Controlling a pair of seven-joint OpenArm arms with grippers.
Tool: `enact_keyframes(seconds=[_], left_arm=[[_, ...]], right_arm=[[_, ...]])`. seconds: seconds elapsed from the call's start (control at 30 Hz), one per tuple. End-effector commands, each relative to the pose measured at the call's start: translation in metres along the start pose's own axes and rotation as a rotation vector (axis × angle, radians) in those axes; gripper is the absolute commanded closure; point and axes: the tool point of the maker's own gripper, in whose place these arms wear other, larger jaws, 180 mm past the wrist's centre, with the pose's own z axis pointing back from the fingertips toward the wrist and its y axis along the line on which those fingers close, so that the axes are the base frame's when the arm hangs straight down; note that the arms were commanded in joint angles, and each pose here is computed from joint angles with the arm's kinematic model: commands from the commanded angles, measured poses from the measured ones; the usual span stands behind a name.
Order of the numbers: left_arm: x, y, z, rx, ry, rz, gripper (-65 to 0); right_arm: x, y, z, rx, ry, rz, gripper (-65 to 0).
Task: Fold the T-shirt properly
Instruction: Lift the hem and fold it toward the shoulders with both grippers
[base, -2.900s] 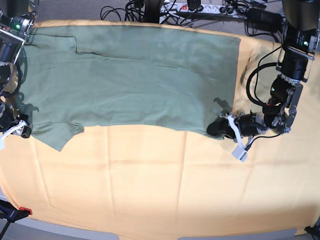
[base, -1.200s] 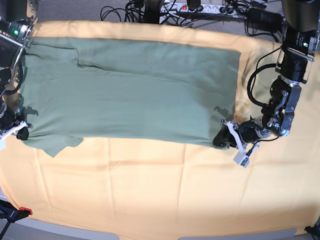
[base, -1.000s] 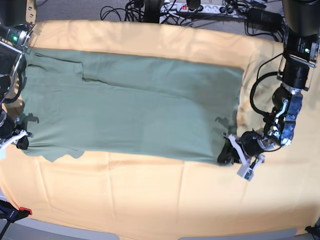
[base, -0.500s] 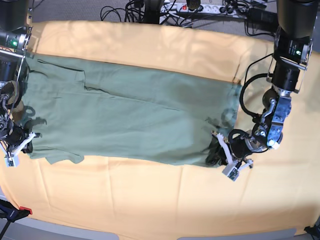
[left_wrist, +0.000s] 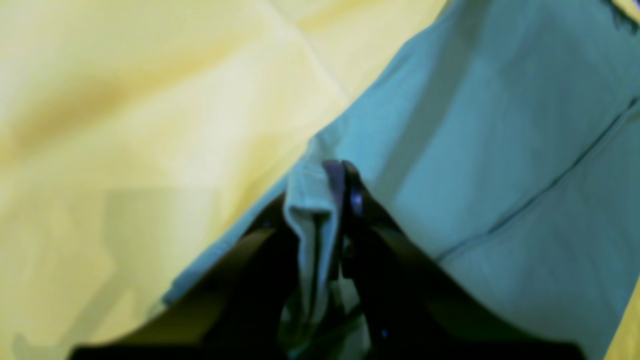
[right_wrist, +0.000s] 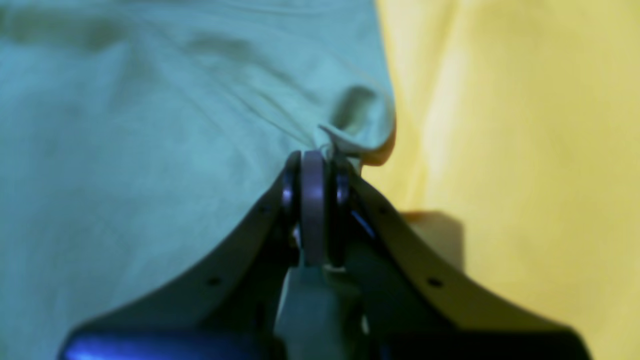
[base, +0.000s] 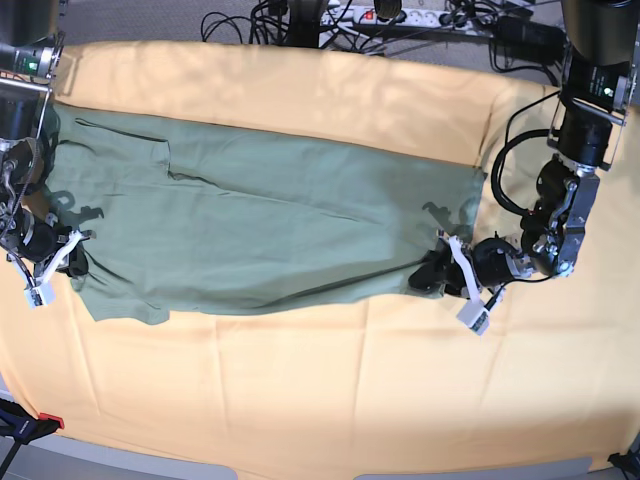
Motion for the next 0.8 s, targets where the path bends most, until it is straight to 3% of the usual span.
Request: enact_keyframes(seconds=[0.0, 0.27, 0.63, 0.77], left_arm=[[0.028, 0.005, 0.009, 0.004, -0.068, -0.022, 0.0], [0.020, 0.018, 0.024, 0.035, -0.033, -0.022, 0.0], [0.018, 0.028, 0.038, 0.063, -0.018, -0.025, 0.0], [0.019, 0.027, 0.046, 0.037, -0.011, 0.045, 0.0]], right_arm=[[0.023, -0.013, 0.013, -0.026, -0.055, 0.041, 0.0], [0.022, -0.023, 0.044, -0.066, -0.033, 0.166, 0.0], [0.024, -0.028, 0.046, -0.083, -0.025, 0.178, 0.0], [0.021, -0.033, 0.049, -0.095, -0.001, 0.180, 0.0]])
